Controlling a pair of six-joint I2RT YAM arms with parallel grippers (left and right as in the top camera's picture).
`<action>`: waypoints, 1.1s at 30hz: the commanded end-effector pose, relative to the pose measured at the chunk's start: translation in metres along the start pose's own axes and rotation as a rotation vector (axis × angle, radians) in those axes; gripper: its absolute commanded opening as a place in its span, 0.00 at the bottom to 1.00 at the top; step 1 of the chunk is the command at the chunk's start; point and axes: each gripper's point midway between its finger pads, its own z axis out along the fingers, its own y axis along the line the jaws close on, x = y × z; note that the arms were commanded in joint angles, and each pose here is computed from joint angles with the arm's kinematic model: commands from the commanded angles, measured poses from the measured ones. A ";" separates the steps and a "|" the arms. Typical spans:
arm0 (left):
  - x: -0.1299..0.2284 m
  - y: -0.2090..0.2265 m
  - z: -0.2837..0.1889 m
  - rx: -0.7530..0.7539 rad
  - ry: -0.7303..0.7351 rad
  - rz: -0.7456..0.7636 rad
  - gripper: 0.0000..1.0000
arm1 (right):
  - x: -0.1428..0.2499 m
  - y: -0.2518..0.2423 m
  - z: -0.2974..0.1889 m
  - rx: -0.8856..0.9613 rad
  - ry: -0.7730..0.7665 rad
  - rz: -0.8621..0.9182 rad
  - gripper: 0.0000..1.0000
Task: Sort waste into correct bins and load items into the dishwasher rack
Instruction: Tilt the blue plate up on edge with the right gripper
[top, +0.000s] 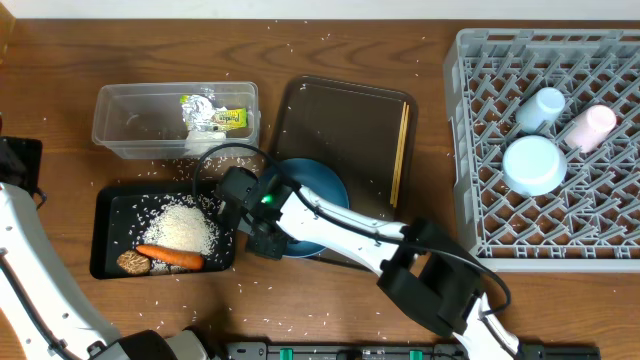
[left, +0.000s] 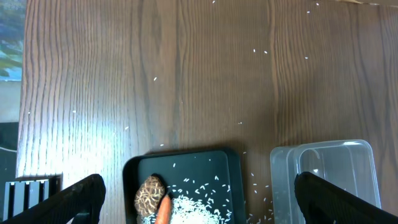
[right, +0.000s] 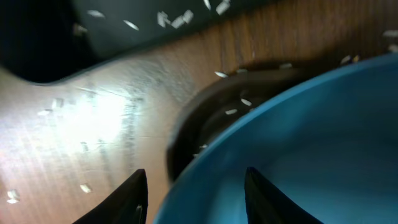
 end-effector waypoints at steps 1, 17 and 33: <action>-0.001 0.000 0.000 -0.001 0.001 -0.002 0.98 | 0.006 -0.011 0.006 0.030 0.017 0.023 0.44; -0.001 0.000 0.000 -0.001 0.001 -0.002 0.98 | 0.015 -0.065 -0.001 0.145 0.017 0.128 0.35; -0.001 0.000 0.000 -0.001 0.001 -0.002 0.98 | 0.029 -0.086 0.024 0.212 0.072 0.169 0.22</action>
